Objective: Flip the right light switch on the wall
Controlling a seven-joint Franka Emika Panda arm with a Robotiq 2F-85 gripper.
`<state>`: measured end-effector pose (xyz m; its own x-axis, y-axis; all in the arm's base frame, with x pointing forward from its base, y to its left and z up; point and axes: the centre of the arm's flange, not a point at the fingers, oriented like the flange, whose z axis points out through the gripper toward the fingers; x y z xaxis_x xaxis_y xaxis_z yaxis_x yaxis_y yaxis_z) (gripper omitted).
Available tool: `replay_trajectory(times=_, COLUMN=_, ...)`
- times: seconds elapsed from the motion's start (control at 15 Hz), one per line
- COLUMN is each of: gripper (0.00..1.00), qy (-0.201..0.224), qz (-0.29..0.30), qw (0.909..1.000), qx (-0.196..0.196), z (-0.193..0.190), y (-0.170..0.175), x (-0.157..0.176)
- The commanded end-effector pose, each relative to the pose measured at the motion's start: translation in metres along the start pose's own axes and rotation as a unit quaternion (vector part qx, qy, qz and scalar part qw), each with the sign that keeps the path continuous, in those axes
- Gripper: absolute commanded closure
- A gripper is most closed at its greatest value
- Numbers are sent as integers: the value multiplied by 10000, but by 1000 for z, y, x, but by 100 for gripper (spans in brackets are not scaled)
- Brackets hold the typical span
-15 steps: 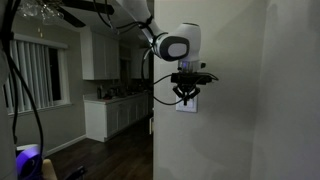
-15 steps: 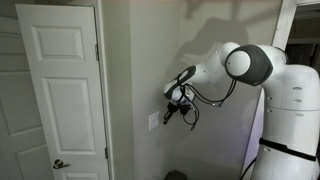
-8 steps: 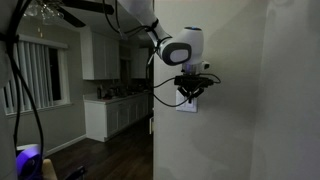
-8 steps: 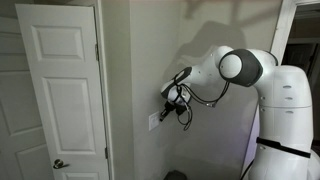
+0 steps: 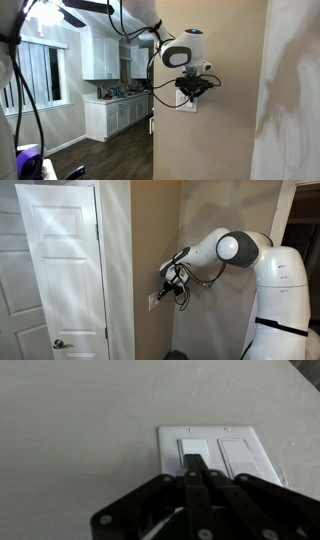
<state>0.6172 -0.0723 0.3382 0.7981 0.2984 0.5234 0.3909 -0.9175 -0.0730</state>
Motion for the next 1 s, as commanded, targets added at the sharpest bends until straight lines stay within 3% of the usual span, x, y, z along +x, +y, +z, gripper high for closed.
replay_trajectory(times=0.0, gripper=100, qy=-306, qz=-270, qw=9991, qx=-108, z=1, y=11, x=-4)
replay_trajectory(times=0.47, gripper=100, qy=-1571, qz=-550, qw=9855, qx=-315, z=-30, y=25, x=-27)
replay_trajectory(times=0.93, gripper=100, qy=-1991, qz=-691, qw=9775, qx=-34, z=-37, y=22, x=-31)
